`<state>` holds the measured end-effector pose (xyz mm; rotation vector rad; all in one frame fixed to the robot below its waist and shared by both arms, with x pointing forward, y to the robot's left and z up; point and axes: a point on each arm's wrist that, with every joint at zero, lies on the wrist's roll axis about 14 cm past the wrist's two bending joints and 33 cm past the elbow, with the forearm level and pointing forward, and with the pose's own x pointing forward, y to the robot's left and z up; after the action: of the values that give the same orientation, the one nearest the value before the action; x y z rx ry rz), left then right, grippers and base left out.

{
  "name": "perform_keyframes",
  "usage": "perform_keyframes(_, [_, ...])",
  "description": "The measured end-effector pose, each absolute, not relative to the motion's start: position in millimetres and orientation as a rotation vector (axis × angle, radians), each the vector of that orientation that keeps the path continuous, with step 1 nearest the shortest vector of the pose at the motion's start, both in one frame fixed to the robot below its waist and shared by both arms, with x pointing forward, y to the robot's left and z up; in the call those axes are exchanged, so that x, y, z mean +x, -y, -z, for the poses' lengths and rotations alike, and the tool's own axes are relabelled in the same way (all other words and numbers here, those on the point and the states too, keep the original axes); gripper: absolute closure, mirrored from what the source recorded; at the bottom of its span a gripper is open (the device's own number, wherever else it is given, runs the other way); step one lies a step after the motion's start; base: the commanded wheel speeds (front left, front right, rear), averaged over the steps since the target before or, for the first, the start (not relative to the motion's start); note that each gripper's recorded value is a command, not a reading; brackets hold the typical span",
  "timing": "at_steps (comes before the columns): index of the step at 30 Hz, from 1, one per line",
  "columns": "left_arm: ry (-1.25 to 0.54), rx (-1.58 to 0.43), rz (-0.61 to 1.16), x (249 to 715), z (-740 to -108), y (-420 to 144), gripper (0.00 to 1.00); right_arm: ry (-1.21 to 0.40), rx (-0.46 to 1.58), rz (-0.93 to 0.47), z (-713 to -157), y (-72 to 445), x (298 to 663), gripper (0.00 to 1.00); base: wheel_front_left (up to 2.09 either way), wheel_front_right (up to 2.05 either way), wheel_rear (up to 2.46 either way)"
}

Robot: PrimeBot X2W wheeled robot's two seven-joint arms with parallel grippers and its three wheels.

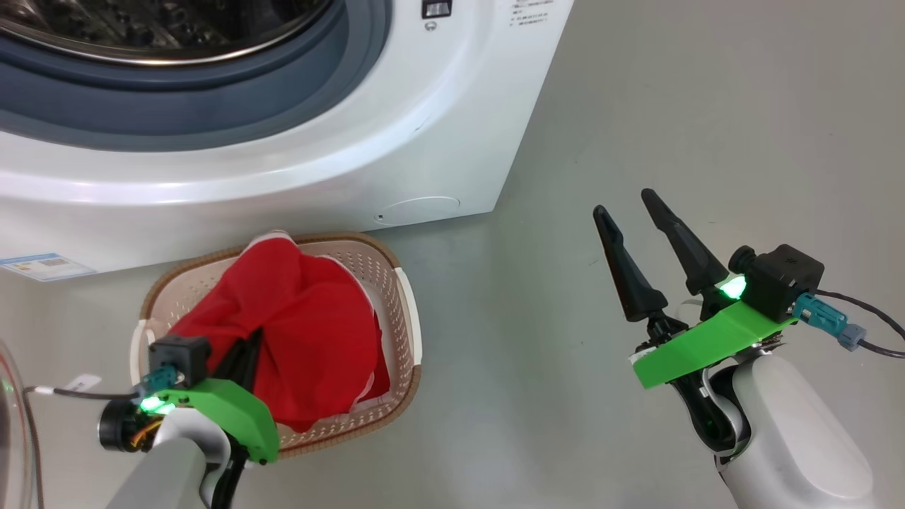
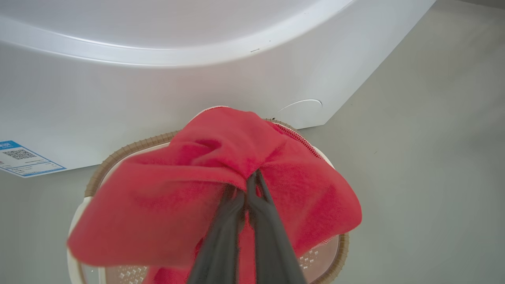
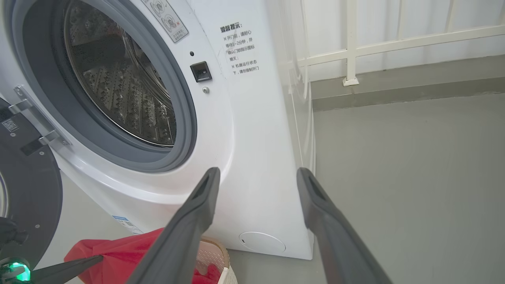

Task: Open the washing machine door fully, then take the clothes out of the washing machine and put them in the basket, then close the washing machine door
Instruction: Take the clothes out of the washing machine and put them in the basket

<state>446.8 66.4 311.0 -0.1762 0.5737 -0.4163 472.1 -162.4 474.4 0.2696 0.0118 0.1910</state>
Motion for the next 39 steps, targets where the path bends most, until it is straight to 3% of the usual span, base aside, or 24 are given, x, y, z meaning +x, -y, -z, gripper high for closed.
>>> perform_keyframes(6, [-0.650, -0.164, 0.402, 441.8, -292.6, -64.2, 1.00, -0.020, 0.268, -0.183, -471.3, 164.7, 471.3, 0.00, 0.00, 0.00, 0.00])
perform_keyframes(7, [-0.661, -0.169, 0.396, 441.3, -290.2, -63.9, 0.96, -0.021, 0.268, -0.181, -470.7, 165.3, 471.1, 0.00, 0.00, 0.00, 0.00])
perform_keyframes(8, [-0.668, -0.176, 0.396, 441.1, -288.8, -62.5, 0.75, -0.022, 0.268, -0.180, -470.2, 165.9, 471.0, 0.00, 0.00, 0.00, 0.00])
perform_keyframes(9, [-0.673, -0.178, 0.394, 441.4, -287.7, -61.7, 0.62, -0.024, 0.268, -0.178, -469.7, 166.4, 470.9, 0.00, 0.00, 0.00, 0.00])
perform_keyframes(10, [-0.682, -0.189, 0.386, 440.8, -286.0, -61.2, 0.25, -0.025, 0.267, -0.177, -469.2, 166.9, 470.8, 0.00, 0.00, 0.00, 0.00])
perform_keyframes(11, [-0.693, -0.200, 0.376, 438.8, -283.7, -60.7, 0.00, -0.025, 0.267, -0.176, -468.9, 167.1, 470.7, 0.00, 0.00, 0.00, 0.00])
perform_keyframes(39, [-0.451, -0.236, 0.347, 466.8, -346.8, -78.9, 0.00, 0.006, 0.285, -0.223, -481.6, 148.8, 476.3, 0.00, 0.00, 0.00, 0.00])
